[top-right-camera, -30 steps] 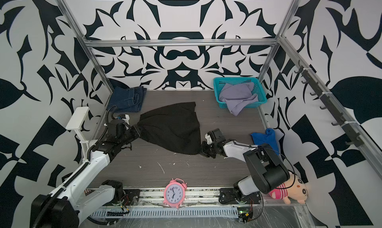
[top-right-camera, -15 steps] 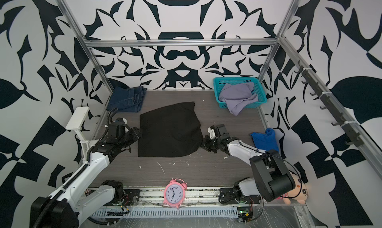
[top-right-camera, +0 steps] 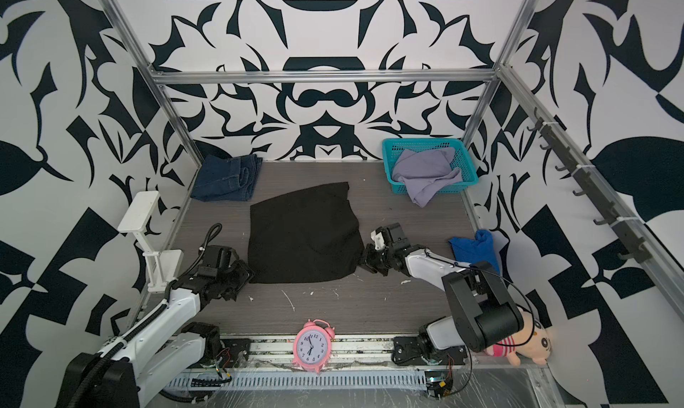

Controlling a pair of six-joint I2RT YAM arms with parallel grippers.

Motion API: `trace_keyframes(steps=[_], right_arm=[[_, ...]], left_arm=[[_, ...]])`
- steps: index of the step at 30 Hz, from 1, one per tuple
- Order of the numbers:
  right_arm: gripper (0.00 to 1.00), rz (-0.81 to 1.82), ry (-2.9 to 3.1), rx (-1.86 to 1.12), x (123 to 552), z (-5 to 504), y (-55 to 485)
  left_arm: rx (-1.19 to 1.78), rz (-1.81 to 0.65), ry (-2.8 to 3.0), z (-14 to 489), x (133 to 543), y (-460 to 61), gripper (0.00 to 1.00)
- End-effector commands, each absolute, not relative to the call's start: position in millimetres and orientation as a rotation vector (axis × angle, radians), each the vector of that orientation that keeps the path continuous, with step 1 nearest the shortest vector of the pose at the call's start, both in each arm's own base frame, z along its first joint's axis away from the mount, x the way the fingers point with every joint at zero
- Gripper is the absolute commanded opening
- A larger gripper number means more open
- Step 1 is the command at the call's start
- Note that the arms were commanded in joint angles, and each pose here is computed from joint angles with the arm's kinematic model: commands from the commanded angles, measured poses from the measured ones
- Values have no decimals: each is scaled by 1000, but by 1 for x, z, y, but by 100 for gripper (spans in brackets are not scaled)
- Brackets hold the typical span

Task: Fold and stack skirts
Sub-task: Flatten out the skirt at the center of the table.

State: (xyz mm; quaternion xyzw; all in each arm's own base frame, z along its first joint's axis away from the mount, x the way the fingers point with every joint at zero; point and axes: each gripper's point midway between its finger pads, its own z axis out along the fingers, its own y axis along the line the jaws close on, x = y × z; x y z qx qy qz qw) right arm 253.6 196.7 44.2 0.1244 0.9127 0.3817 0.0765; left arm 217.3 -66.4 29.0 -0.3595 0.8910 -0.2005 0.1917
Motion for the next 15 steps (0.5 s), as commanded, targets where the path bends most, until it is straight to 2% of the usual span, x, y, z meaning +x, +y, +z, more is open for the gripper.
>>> trace_keyframes(steps=[1,9,11,15], right_arm=[[0,1185,2685,319,264,58,203],[0,1164,2670,319,264,64,201],[0,1154,2660,309,265,68,199],[0,1087,2636,250,269,83,193]], left_arm=[[-1073,-625,2508,15,213,-75,57],[-1012,-660,2524,11,218,-85,9],[-1006,-670,2511,15,219,-85,1],[-972,-622,2474,36,222,-77,0]])
